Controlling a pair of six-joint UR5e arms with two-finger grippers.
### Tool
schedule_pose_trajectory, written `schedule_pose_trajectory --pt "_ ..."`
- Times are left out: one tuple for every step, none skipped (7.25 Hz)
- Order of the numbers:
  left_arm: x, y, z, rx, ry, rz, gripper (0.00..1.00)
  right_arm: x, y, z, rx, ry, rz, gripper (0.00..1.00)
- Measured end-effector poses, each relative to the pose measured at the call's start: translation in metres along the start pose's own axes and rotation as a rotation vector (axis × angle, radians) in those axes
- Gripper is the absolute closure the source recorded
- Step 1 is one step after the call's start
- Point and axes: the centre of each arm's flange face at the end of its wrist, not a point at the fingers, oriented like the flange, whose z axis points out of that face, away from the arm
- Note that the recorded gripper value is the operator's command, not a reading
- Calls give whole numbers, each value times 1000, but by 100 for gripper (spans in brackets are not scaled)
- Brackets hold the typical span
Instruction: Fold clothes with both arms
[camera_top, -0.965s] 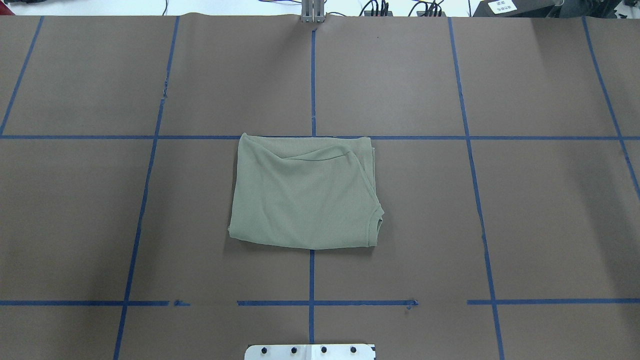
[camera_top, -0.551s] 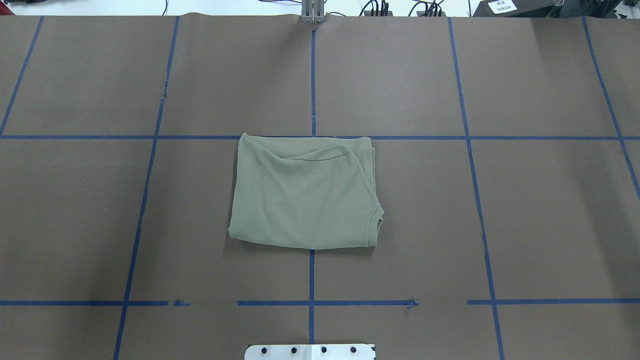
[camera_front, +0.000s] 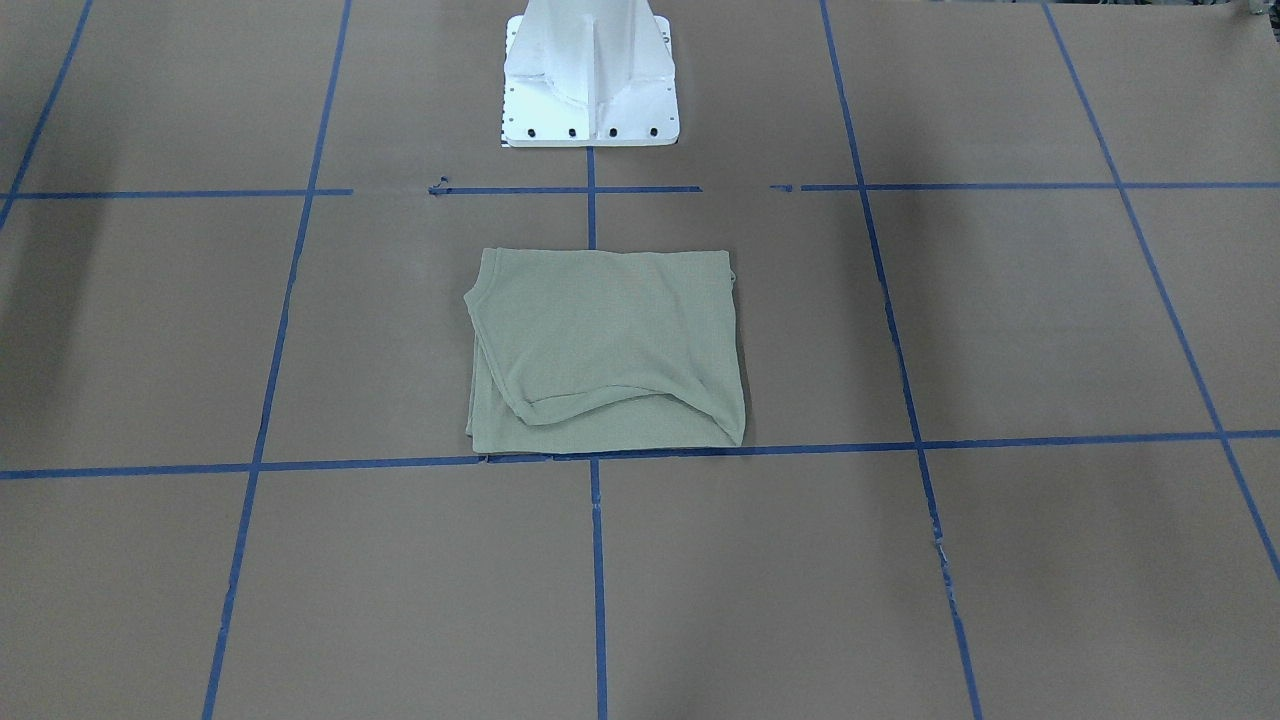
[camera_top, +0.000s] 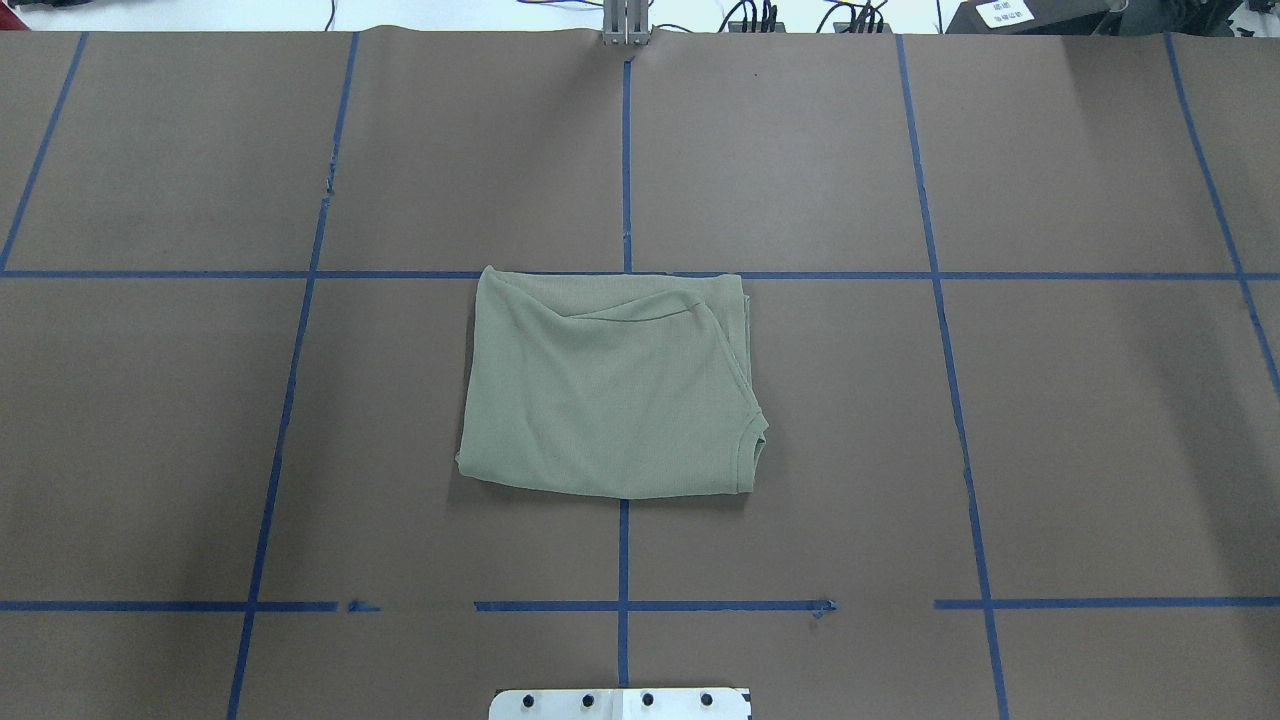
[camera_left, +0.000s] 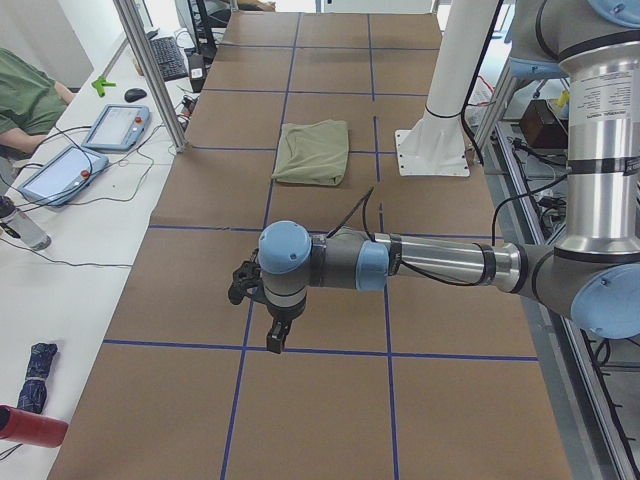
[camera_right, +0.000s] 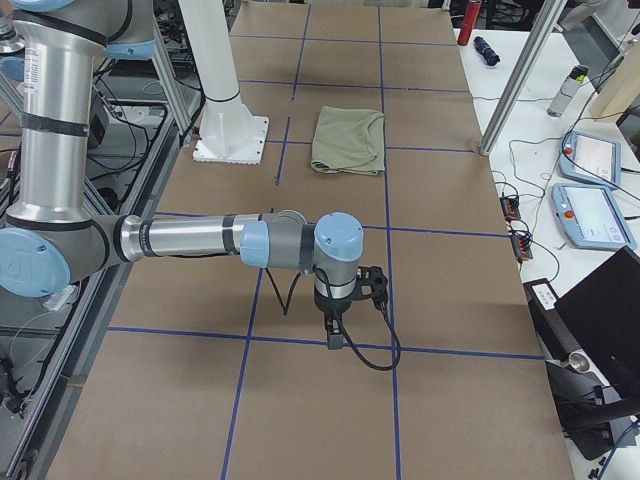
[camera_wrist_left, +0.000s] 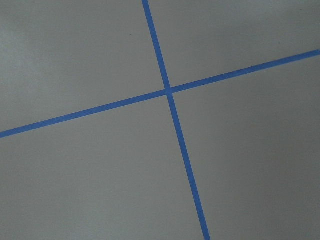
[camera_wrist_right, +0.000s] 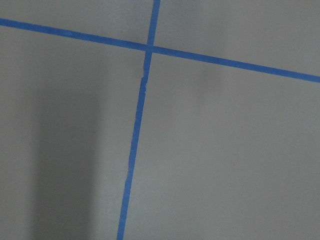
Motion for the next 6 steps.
schedule_pose_trajectory --pt "0 0 0 0 0 0 0 0 0 0 0 -1 3 0" --pt "0 0 0 0 0 0 0 0 1 1 -1 -3 5 0" --pt "0 0 0 0 0 0 0 0 1 1 -3 -5 7 0" --pt "0 0 0 0 0 0 0 1 2 2 -5 -5 9 0" --pt "0 0 0 0 0 0 0 1 3 3 -8 -5 11 0" --pt "0 0 0 0 0 0 0 2 4 5 -10 -6 12 0"
